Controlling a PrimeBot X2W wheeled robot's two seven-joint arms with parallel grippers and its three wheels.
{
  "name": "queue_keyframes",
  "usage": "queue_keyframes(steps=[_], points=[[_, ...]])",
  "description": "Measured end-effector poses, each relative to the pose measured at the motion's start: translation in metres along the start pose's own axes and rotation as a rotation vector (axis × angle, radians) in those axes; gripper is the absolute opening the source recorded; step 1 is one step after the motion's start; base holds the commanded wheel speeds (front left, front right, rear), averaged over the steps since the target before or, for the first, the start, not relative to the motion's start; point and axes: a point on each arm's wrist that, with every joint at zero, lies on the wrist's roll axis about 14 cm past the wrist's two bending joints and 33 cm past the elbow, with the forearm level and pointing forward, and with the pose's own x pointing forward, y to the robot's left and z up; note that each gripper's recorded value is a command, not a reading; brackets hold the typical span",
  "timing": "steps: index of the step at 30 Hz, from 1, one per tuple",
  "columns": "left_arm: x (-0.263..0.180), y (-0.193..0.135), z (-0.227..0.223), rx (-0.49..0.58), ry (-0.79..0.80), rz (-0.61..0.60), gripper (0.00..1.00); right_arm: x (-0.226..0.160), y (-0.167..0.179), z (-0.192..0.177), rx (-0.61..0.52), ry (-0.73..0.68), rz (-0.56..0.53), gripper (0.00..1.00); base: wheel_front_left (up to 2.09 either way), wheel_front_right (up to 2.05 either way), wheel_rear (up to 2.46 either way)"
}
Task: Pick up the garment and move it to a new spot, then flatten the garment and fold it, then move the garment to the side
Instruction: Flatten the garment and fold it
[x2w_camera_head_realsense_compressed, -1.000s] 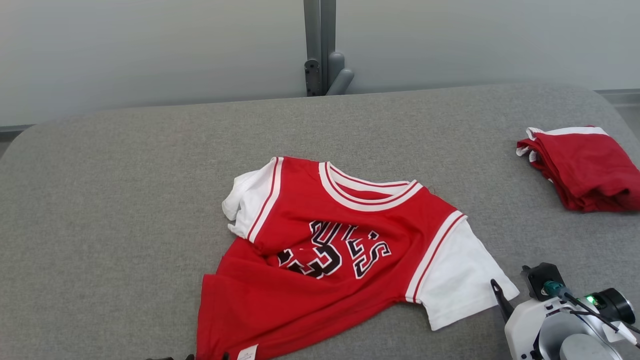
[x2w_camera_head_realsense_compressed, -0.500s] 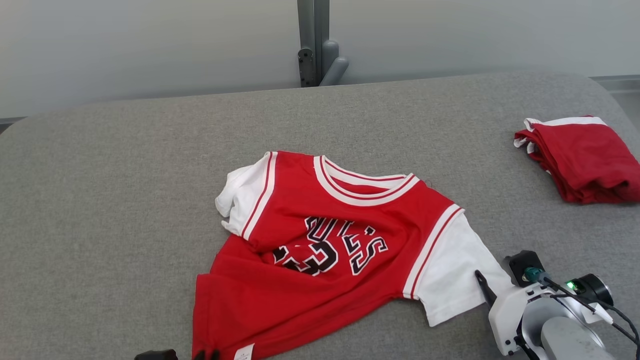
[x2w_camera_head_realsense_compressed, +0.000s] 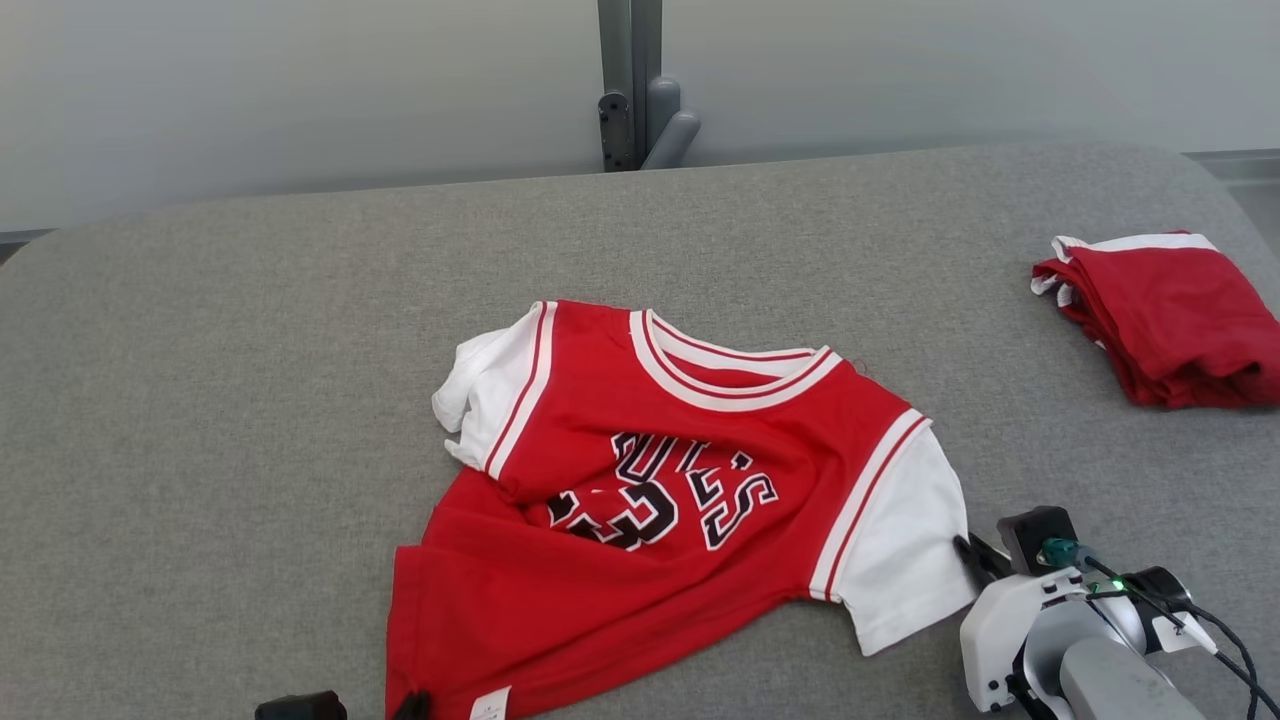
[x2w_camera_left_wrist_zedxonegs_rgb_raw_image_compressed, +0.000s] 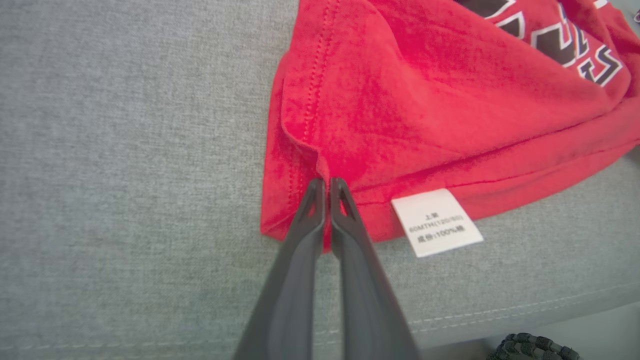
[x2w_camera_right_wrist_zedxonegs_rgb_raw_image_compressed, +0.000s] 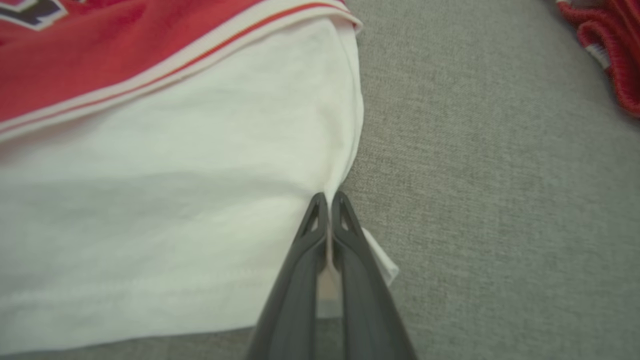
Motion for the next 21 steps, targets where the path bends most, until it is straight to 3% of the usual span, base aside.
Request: queue_keyframes(steps=[10,15,21], points=[[-0.005,0.001,0.025,-0.043,-0.06,-0.019,0.0,-0.003,-0.02,0.01,0.08,-0.072,-0.053,0.0,0.0,0.0,0.0],[-0.016,-0.004,0.054,-0.092,-0.151,-0.046,0.0,-0.006,-0.035,0.033,0.16,-0.168,-0.09,0.0,0.0,0.0,0.0],[-0.038,-0.034,0.101,-0.164,-0.272,-0.178,0.0,-0.02,-0.04,0.081,0.355,-0.328,-0.062,0.0,0.0,0.0,0.0]])
